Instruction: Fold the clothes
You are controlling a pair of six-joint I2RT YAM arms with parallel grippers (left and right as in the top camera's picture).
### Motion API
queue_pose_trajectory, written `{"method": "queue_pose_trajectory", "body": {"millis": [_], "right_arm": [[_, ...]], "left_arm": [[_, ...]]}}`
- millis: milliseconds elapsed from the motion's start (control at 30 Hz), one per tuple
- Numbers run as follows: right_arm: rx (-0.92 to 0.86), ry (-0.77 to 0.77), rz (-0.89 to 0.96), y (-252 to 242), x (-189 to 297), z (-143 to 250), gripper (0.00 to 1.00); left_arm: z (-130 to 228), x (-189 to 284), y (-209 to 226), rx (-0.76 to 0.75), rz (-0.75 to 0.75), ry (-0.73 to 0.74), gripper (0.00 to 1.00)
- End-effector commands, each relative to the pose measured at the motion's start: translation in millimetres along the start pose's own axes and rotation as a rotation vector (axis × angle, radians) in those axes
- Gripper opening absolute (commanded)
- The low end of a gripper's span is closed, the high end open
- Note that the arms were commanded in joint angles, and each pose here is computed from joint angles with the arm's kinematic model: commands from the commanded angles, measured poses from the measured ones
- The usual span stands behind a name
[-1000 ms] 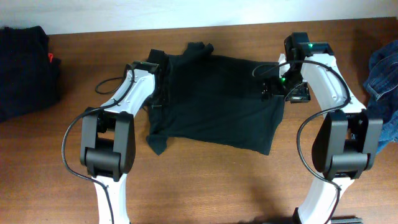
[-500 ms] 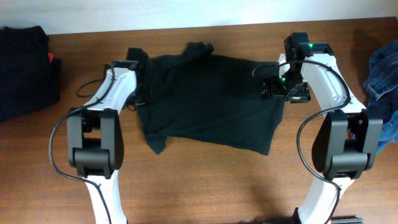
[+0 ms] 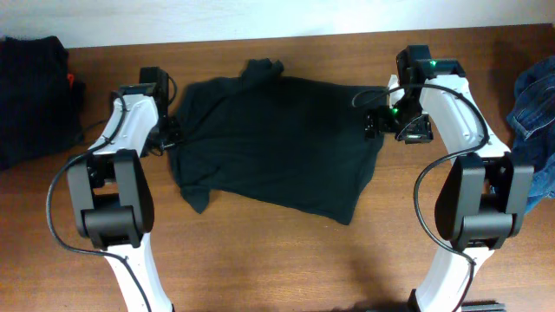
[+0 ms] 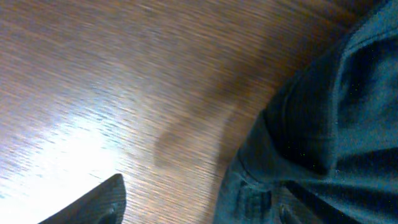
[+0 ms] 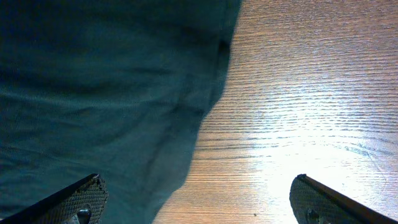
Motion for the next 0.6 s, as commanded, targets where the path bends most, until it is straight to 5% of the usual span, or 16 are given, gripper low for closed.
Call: {"method": "queue_pose_trajectory", "body": {"millis": [0, 433, 567], "right_arm": [[-0.002, -0.003, 0.016, -2, 1, 1, 0.99], [-0.002, -0.003, 0.016, -2, 1, 1, 0.99], [-0.002, -0.003, 0.016, -2, 1, 1, 0.99]], "left_arm": [[-4, 22, 14, 0.045, 0.018, -0.043, 0.7], [-12, 68, 41, 0.143, 0.155, -0.133, 0.61], [-10, 88, 30, 0.099, 0.206, -0.163, 0.43]]}}
Point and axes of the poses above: each gripper's point midway between its finger pads, its own x axis back along the fingers, its own y axis along the line the jaws close on, z = x × y, the point moved 4 cm from there along x, back along the fingers, and after that the axes turned 8 degrees about -x, right-handed, at the moved point
